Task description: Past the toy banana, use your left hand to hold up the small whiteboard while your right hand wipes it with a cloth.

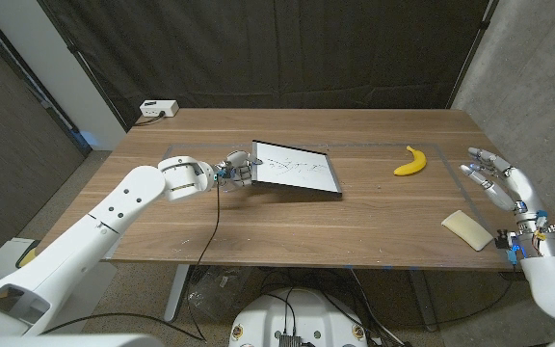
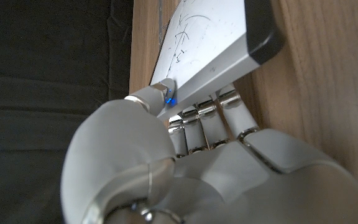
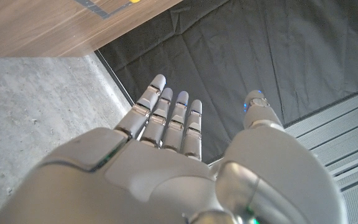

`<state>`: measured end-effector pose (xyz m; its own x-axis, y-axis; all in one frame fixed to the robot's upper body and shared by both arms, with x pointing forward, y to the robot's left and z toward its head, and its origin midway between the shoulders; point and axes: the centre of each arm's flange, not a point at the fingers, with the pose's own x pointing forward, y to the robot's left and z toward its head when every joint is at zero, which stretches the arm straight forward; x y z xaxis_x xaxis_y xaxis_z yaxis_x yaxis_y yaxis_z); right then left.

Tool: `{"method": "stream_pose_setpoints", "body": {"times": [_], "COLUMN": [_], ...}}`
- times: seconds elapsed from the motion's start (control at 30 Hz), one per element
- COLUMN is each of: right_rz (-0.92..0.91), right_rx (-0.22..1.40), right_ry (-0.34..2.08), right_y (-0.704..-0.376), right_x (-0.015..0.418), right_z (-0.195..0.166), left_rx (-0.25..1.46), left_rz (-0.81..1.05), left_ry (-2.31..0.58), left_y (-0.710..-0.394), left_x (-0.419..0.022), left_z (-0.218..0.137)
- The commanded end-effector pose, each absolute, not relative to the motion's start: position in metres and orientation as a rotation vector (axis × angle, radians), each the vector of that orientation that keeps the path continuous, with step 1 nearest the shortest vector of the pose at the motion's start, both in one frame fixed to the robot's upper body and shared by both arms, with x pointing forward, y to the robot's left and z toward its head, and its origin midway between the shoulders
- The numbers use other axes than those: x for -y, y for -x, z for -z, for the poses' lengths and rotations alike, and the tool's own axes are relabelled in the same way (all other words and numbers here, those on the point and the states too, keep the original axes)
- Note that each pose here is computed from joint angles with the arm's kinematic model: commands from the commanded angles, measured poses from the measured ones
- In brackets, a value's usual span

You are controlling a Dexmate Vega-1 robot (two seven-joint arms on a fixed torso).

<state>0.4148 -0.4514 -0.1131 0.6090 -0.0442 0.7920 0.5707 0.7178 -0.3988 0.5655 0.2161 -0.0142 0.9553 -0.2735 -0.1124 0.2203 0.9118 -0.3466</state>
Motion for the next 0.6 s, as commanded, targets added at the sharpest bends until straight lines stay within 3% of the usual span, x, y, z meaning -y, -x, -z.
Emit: {"method": "stream_pose_setpoints", "body": {"times": [0.03,0.6], "right_rz": [0.44,0.463], "right_rx": [0.841,0.752], "right_ry": [0.821,1.023], "right_y": [-0.412,-0.399], "right_x": [0.463,0.466], "right_z": [0.122,0.141], "left_rx": [-0.156,-0.125], "left_rz": [0.218,0.212], "left_ry": [0.309,0.282], "left_y": [-0.565,-0.563], "left_x": [-0.215,-0.216], "left_z": [0.01,0.0]}}
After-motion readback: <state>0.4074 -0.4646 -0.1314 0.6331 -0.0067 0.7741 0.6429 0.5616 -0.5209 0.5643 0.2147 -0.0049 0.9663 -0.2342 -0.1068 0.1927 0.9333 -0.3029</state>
